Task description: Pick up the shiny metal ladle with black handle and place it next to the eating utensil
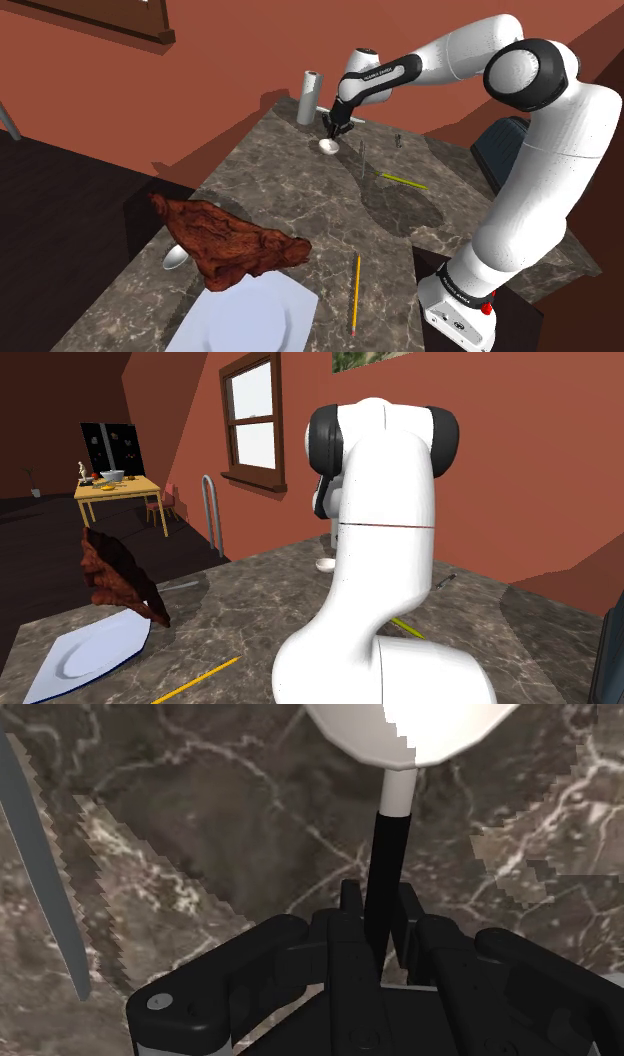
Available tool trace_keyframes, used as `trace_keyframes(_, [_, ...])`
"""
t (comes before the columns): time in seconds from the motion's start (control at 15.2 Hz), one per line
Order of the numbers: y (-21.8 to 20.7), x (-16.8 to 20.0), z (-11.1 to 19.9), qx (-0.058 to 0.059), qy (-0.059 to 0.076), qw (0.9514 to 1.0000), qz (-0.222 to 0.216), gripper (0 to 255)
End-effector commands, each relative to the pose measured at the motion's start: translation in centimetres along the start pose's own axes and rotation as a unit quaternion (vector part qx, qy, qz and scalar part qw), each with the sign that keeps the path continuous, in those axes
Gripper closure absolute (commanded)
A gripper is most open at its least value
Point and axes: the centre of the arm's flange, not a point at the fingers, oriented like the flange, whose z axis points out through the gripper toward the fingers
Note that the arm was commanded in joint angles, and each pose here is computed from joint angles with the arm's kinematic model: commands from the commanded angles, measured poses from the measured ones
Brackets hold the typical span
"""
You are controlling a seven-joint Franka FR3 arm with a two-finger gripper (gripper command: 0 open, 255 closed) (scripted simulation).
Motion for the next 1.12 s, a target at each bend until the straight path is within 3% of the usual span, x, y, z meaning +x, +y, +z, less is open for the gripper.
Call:
trace_keyframes(0.0, [-0.1, 0.1, -0.9, 0.0, 0.0, 1.0, 0.0, 255])
trace_keyframes(1.06, [-0.9, 1.0, -9.3, 0.0, 0.0, 1.0, 0.0, 255])
